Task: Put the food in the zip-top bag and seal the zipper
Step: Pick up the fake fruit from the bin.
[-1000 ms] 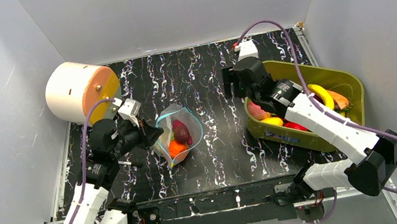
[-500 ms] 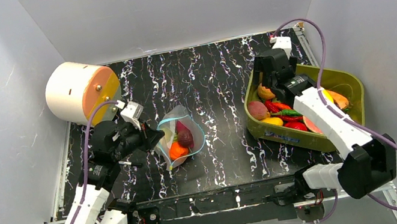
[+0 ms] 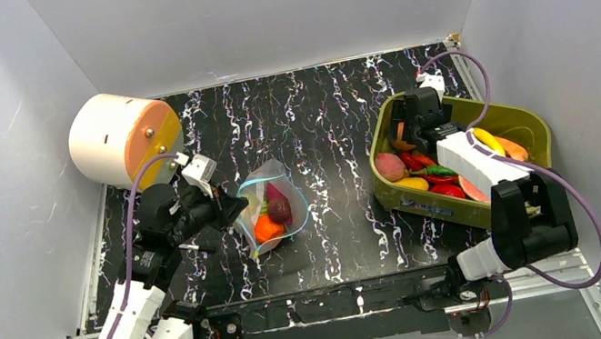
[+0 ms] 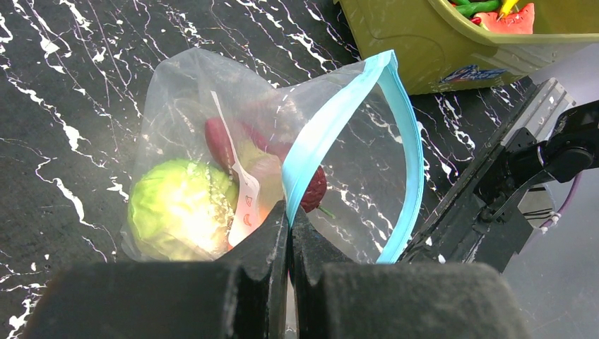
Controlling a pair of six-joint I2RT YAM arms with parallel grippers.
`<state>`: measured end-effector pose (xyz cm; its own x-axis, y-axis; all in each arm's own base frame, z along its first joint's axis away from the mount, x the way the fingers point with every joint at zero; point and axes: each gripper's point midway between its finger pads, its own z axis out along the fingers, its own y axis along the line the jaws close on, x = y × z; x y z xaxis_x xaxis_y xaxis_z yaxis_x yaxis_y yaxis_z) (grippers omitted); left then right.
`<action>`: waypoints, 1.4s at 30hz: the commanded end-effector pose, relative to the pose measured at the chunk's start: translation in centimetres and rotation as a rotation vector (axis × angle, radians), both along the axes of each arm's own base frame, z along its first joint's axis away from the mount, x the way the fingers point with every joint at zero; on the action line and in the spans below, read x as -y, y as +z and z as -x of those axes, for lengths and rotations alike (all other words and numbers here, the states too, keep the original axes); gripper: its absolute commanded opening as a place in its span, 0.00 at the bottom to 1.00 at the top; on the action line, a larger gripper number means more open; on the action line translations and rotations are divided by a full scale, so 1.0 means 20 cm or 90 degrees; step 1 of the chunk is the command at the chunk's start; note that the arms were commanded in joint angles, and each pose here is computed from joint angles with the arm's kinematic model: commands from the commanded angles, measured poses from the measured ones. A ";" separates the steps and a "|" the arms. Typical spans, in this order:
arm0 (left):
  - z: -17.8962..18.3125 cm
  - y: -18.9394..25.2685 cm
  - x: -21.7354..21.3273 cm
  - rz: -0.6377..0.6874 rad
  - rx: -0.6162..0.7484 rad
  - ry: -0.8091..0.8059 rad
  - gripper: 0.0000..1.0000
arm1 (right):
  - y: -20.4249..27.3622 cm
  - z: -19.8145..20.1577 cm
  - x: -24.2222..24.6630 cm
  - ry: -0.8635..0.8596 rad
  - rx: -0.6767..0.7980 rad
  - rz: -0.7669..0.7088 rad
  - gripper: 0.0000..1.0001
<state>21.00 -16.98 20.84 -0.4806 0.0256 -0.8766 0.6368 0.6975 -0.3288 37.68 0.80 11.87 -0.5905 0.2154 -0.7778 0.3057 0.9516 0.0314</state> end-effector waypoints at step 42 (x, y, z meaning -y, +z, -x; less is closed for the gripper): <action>-0.01 0.00 0.00 -0.004 0.013 -0.007 0.00 | 0.11 -0.10 0.04 0.008 0.079 -0.006 0.61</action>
<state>21.08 -16.93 20.78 -0.4775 0.0306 -0.8781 0.6374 0.6999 -0.3222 39.68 0.78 10.34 -0.5838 0.1751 -0.7928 0.2359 0.9709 0.0407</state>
